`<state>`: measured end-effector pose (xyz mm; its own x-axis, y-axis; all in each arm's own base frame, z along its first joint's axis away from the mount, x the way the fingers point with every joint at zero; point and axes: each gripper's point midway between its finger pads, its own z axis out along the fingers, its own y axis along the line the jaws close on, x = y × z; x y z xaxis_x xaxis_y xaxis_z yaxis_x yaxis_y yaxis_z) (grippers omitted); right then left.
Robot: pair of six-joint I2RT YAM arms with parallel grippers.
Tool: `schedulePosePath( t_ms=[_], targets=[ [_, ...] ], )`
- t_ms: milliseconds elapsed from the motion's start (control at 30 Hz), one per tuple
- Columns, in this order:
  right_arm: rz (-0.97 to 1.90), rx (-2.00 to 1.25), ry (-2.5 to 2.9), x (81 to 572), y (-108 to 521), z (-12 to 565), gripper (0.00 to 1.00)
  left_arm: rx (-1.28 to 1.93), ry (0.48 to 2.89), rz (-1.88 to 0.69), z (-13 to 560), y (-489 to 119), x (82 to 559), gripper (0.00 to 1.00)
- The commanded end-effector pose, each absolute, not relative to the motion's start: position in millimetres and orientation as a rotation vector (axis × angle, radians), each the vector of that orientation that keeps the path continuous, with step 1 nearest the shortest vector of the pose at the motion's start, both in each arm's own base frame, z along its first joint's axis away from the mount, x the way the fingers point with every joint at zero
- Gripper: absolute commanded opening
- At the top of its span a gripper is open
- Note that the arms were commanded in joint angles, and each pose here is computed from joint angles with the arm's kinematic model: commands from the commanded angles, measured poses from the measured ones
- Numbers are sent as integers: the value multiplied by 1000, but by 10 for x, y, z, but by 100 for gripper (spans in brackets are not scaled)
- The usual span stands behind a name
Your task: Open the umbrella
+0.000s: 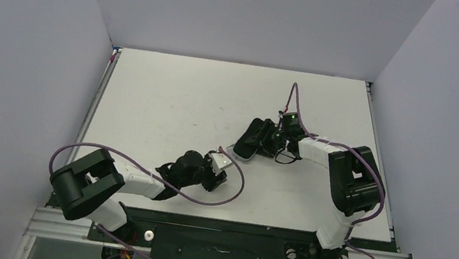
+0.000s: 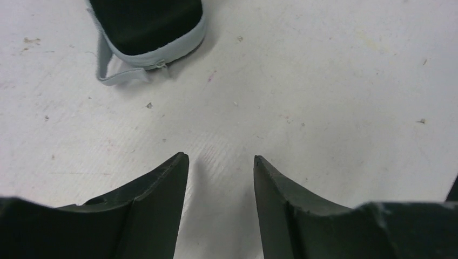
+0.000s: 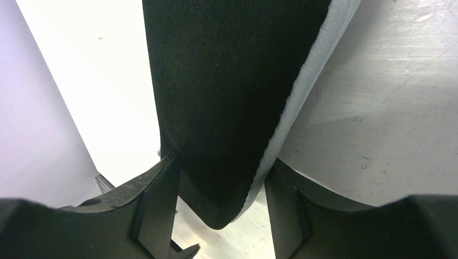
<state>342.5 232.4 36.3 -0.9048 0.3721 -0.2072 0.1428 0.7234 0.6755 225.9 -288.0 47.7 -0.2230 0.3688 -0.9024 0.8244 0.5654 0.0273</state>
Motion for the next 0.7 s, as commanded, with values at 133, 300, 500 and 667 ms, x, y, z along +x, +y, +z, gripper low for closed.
schedulePosePath(
  t_ms=[133, 300, 500, 667],
  targets=[
    [729, 508, 2659, 3330, 2022, 36, 0, 950, 1728, -610, 532, -3345, 2548, 42],
    [729, 511, 2664, 3324, 2021, 35, 0, 904, 1764, -533, 378, -3437, 2799, 41],
    [731, 509, 2658, 3341, 2023, 50, 0, 808, 1867, -448, 165, -3353, 3026, 37],
    [735, 515, 2660, 3328, 2017, 50, 0, 766, 1910, -437, 82, -3279, 3074, 37]
  ],
)
